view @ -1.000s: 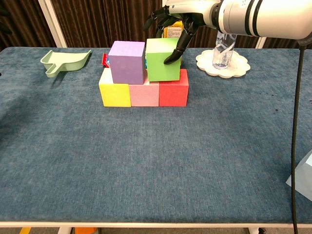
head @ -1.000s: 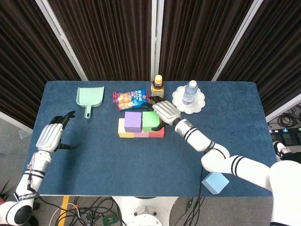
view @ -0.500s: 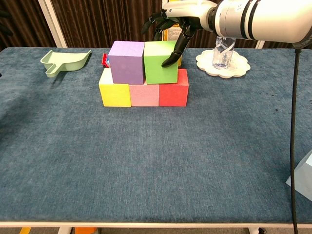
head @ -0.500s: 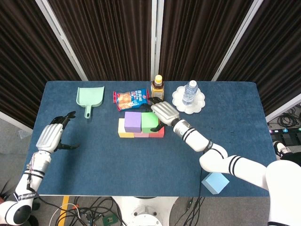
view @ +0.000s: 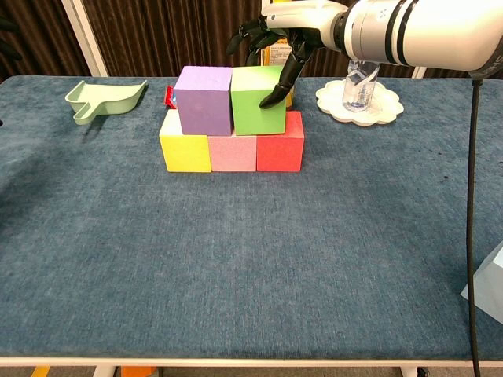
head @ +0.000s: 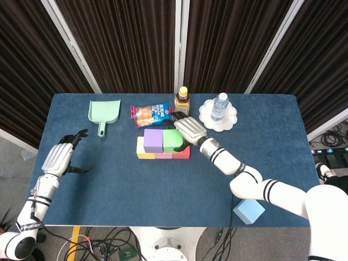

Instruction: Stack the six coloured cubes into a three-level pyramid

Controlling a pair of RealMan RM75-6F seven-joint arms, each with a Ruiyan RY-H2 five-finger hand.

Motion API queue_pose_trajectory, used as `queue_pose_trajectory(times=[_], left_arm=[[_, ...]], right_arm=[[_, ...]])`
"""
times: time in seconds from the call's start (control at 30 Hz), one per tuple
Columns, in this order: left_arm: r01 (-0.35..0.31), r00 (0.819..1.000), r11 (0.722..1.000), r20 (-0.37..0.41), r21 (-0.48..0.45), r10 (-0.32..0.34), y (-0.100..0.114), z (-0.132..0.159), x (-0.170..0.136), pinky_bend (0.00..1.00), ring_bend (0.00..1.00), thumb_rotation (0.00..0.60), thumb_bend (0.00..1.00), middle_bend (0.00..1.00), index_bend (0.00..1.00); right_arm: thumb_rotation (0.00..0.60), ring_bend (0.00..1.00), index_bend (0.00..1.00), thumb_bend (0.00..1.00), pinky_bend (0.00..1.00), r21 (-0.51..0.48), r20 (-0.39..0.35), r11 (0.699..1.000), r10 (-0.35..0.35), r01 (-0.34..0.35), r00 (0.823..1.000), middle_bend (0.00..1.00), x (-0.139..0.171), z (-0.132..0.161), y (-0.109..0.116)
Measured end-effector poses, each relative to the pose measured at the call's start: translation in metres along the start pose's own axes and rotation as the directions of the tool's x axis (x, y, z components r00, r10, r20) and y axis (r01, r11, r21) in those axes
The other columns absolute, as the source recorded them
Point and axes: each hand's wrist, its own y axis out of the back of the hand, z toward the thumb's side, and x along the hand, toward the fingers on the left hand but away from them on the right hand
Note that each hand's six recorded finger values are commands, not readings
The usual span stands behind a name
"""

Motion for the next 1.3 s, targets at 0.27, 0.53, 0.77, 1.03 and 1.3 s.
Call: queue_pose_trajectory(times=[0.27, 0.53, 0.77, 1.03, 1.3], left_arm=[[0.001, 1.000, 1.000, -0.003, -0.002, -0.001, -0.0004, -0.0012, 0.0001, 0.12, 0.19, 0.600, 0.04, 0.15, 0.08], [0.004, 1.000, 1.000, -0.002, -0.003, -0.004, -0.0014, -0.0018, 0.0001, 0.12, 0.19, 0.600, 0.04, 0.15, 0.08], [0.005, 1.000, 1.000, -0.004, -0.005, -0.005, -0.0020, -0.0030, -0.0007, 0.12, 0.19, 0.600, 0.04, 0.15, 0.08], [0.008, 1.000, 1.000, -0.005, -0.006, -0.008, -0.0027, -0.0038, -0.0006, 0.12, 0.19, 0.600, 0.04, 0.15, 0.08], [0.006, 1.000, 1.000, -0.005, -0.007, -0.006, -0.0028, -0.0040, -0.0012, 0.12, 0.19, 0.600, 0.04, 0.15, 0.08]], right_arm=[[0.600, 0.00, 0.17, 0.10, 0.00, -0.005, -0.005, 1.000, -0.003, 0.003, 1.000, 0.37, -0.0009, 0.0022, -0.0004], [0.600, 0.00, 0.16, 0.10, 0.00, -0.003, -0.005, 1.000, -0.006, 0.006, 1.000, 0.36, -0.0018, 0.0029, -0.0007], [0.600, 0.00, 0.13, 0.10, 0.00, -0.001, 0.000, 1.000, -0.002, 0.002, 1.000, 0.34, -0.0028, 0.0023, -0.0022], [0.600, 0.00, 0.09, 0.09, 0.00, -0.006, 0.003, 1.000, -0.001, 0.001, 1.000, 0.31, -0.0034, 0.0028, -0.0037], [0.600, 0.00, 0.09, 0.09, 0.00, -0.013, 0.010, 1.000, -0.005, 0.005, 1.000, 0.32, -0.0024, 0.0029, -0.0033]])
